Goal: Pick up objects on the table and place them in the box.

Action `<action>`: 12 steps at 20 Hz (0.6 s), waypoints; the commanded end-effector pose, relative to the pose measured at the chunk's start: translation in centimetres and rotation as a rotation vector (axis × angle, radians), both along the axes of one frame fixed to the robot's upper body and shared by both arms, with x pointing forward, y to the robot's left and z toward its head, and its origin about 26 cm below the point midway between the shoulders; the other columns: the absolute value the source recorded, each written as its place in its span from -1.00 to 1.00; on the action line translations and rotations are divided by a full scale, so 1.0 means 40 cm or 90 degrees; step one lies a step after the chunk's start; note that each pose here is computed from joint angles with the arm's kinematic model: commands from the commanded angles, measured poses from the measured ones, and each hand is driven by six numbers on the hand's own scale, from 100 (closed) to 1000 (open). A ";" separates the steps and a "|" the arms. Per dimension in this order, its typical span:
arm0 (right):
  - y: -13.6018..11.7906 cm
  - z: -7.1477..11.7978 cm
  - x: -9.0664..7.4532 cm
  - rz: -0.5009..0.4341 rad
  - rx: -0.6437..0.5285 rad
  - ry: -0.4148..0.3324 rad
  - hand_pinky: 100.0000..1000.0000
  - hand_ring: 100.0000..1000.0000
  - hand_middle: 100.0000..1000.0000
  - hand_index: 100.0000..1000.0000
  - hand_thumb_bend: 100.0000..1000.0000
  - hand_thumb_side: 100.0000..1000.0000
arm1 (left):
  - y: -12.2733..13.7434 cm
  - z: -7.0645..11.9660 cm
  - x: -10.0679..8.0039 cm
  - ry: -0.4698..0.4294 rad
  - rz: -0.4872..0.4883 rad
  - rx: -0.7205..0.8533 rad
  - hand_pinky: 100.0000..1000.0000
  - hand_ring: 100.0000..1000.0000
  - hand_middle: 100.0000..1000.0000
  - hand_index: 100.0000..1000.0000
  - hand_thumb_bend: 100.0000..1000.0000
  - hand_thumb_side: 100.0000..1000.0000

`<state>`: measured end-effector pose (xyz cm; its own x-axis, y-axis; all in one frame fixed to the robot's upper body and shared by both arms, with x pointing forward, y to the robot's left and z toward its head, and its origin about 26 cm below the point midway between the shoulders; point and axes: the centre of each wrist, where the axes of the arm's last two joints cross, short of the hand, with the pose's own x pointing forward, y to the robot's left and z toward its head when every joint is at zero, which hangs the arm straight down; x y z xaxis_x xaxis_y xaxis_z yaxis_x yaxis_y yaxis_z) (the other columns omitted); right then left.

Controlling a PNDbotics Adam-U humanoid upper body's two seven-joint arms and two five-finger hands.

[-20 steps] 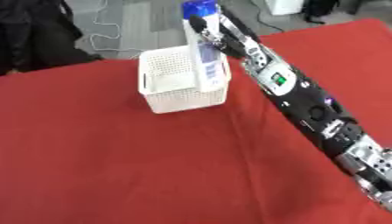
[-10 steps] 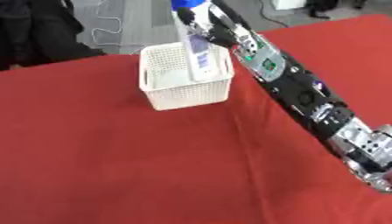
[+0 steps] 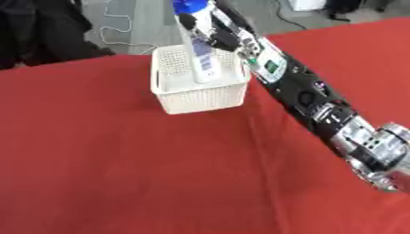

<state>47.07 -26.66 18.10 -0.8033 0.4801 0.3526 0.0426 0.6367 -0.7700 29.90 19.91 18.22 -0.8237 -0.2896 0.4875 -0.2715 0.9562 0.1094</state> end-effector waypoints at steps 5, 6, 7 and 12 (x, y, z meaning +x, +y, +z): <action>-0.038 0.026 0.013 -0.022 -0.022 -0.046 -1.00 -1.00 -1.00 -0.98 -1.00 0.84 | -0.012 0.026 -0.004 -0.025 -0.020 -0.004 0.30 0.26 0.42 0.64 -0.15 1.00; -0.042 0.023 0.014 -0.025 -0.024 -0.047 -1.00 -1.00 -1.00 -0.98 -1.00 0.83 | -0.013 0.027 -0.004 -0.026 -0.021 -0.004 0.30 0.26 0.42 0.64 -0.15 1.00; -0.044 0.020 0.014 -0.026 -0.025 -0.048 -1.00 -1.00 -1.00 -0.98 -1.00 0.84 | -0.013 0.027 -0.004 -0.027 -0.022 -0.005 0.30 0.26 0.42 0.64 -0.15 1.00; -0.057 0.008 0.018 -0.040 -0.033 -0.046 -1.00 -1.00 -1.00 -0.97 -1.00 0.87 | -0.015 0.029 -0.003 -0.029 -0.025 -0.006 0.30 0.26 0.42 0.64 -0.15 1.00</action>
